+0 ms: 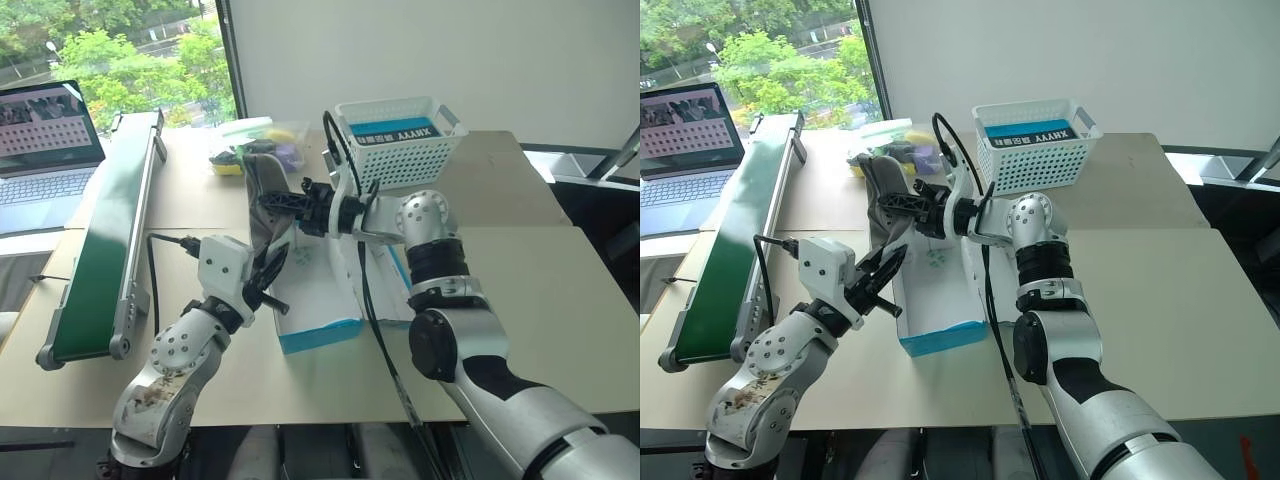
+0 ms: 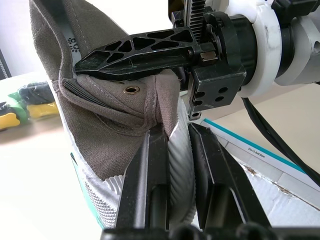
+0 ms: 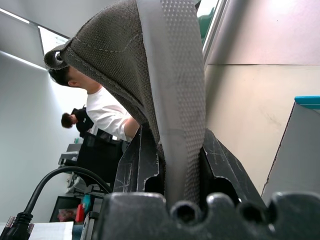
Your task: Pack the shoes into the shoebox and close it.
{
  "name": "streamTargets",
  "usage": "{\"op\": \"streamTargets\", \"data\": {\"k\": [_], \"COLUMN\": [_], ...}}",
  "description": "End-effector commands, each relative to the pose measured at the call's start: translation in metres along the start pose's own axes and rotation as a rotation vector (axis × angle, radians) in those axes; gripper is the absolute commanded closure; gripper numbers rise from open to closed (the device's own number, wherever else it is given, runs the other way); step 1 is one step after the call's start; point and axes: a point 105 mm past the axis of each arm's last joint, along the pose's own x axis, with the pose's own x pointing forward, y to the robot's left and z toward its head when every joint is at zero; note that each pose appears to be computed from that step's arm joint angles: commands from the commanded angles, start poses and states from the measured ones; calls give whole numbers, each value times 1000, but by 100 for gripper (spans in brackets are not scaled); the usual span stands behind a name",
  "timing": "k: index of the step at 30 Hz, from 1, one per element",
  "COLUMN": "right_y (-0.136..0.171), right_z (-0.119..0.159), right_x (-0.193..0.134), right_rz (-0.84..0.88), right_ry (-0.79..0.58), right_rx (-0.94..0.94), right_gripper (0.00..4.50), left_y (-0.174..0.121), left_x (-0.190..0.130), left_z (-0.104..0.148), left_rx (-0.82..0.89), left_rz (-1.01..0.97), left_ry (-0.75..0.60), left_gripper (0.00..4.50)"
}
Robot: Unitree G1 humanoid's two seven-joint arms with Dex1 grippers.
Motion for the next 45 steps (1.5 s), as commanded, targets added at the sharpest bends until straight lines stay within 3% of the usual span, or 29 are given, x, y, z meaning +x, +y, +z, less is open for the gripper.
{"op": "streamTargets", "data": {"k": [1, 3, 6, 9, 16, 20, 23, 35, 42, 44, 45], "right_y": [13, 9, 2, -8, -23, -27, -47, -100, -97, -93, -90], "right_z": [30, 41, 61, 68, 13, -10, -27, -23, -17, -15, -14], "right_x": [-9, -12, -23, -36, -67, -67, -57, -45, -34, -31, -29], "right_rz": [18, -21, -126, -252, -453, -492, -559, -753, -747, -728, -718], "right_ry": [-117, -174, -241, -212, 129, 205, 224, 223, 210, 191, 185], "right_rx": [-51, -56, -112, -135, -223, -260, -281, -470, -512, -504, -497], "right_gripper": [412, 412, 412, 412, 412, 412, 412, 412, 412, 317, 293], "left_y": [10, 5, 3, 5, 21, 22, 19, 14, 11, 11, 11], "left_x": [-3, -5, -12, -19, -35, -35, -33, -33, -34, -34, -34], "left_z": [1, 0, 3, 5, -2, -2, -2, -1, 0, -1, -1], "left_rx": [63, 73, 70, 76, 110, 112, 105, 96, 89, 87, 87], "left_rz": [50, 22, 1, -3, 5, 0, -11, 0, 8, 7, 6], "left_ry": [8, 13, -4, -3, 51, 52, 47, 38, 36, 36, 37], "left_gripper": [219, 154, 154, 154, 154, 154, 154, 154, 154, 147, 147]}}
